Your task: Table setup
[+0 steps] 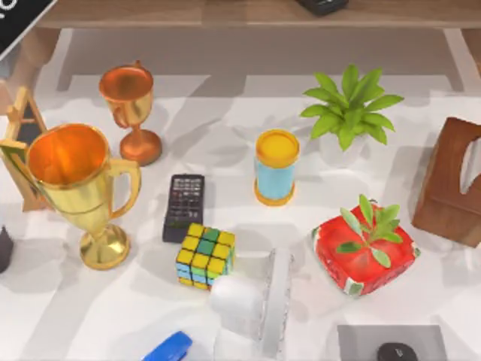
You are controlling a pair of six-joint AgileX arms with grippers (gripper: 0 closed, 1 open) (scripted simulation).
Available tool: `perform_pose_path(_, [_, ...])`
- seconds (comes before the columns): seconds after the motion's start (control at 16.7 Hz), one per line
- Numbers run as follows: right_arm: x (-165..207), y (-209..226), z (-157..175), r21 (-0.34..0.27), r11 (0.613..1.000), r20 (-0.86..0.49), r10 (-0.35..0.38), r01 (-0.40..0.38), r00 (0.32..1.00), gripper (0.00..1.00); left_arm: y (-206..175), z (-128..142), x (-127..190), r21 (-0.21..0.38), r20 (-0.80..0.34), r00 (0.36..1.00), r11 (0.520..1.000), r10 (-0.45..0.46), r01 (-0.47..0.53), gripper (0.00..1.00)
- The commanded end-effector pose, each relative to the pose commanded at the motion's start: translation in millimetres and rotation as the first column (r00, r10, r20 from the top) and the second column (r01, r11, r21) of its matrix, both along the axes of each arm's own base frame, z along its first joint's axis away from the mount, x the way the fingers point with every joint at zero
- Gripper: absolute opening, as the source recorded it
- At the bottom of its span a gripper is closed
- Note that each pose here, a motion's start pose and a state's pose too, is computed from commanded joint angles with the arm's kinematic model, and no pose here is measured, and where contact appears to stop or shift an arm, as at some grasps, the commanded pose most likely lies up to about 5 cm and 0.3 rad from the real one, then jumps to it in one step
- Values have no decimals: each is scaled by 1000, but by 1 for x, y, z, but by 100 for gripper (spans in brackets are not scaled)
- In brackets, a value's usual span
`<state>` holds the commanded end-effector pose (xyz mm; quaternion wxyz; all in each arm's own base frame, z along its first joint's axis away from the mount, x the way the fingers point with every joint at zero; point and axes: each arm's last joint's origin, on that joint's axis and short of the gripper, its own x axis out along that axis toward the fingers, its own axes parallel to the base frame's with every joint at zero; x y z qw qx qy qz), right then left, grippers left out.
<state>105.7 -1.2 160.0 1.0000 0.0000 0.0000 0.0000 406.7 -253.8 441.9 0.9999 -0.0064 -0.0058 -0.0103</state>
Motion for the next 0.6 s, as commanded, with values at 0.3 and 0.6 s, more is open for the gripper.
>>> perform_pose_path(0.3, [0,0,0,0,1000,0,0,0,1000,100,0,6,-19,1,0,1000,1000,0,0,0])
perform_pose_path(0.6, [0,0,0,0,1000,0,0,0,1000,100,6,12,-20,-1,18,1000,1000,-3,3,0])
